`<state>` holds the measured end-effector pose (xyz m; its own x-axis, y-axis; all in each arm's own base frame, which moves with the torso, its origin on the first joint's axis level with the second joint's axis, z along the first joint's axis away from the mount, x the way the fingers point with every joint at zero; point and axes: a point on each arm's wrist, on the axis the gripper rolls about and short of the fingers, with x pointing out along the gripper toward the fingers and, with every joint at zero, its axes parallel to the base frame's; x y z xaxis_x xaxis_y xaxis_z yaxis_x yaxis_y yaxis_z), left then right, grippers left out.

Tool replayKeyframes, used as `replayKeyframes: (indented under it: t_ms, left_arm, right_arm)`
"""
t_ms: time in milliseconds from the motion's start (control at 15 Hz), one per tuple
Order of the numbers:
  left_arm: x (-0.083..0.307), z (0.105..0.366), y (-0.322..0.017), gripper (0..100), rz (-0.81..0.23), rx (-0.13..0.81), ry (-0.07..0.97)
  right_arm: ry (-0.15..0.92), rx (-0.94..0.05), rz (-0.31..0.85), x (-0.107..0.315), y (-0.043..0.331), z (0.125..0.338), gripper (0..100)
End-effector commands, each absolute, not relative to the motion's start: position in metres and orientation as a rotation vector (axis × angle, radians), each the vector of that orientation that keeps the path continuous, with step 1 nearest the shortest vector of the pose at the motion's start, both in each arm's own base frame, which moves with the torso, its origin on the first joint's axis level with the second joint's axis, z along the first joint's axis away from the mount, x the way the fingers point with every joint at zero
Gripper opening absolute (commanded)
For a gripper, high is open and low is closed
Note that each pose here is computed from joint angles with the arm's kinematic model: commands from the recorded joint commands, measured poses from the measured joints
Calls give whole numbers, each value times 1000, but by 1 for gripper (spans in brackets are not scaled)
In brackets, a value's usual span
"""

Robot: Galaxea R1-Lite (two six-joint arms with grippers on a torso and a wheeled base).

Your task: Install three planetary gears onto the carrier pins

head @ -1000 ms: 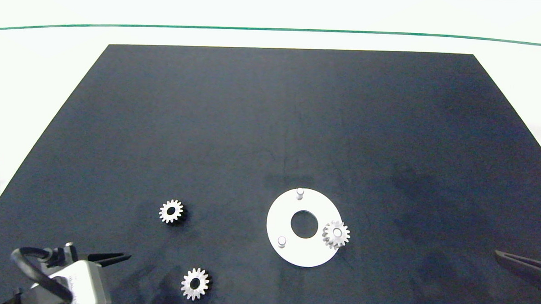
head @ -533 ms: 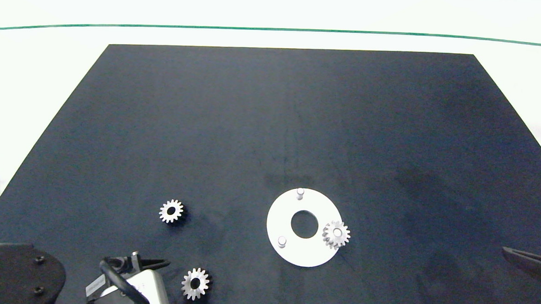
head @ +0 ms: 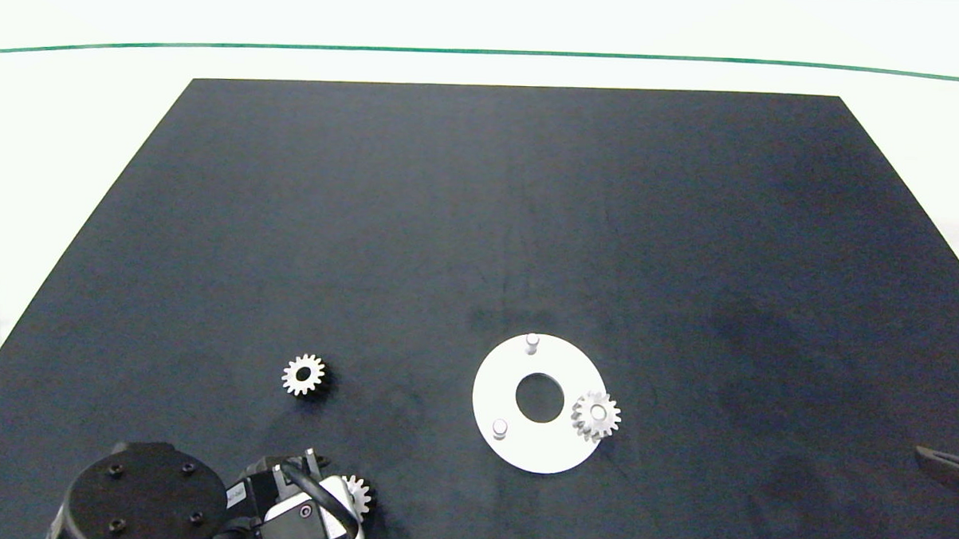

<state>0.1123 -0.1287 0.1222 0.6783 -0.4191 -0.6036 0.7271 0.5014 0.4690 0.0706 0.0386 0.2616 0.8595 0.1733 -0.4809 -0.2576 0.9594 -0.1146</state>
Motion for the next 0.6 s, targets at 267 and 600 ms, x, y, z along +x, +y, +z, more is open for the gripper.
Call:
replayKeyframes:
  t_ms: [267,600]
  left_arm:
    - [119,120,-135,100,-709,771,445]
    - [126,115,-143,100,-702,770,446]
  right_arm:
    - [490,-177,226,68,37,259,100]
    - [497,-179,227,68,37,257,100]
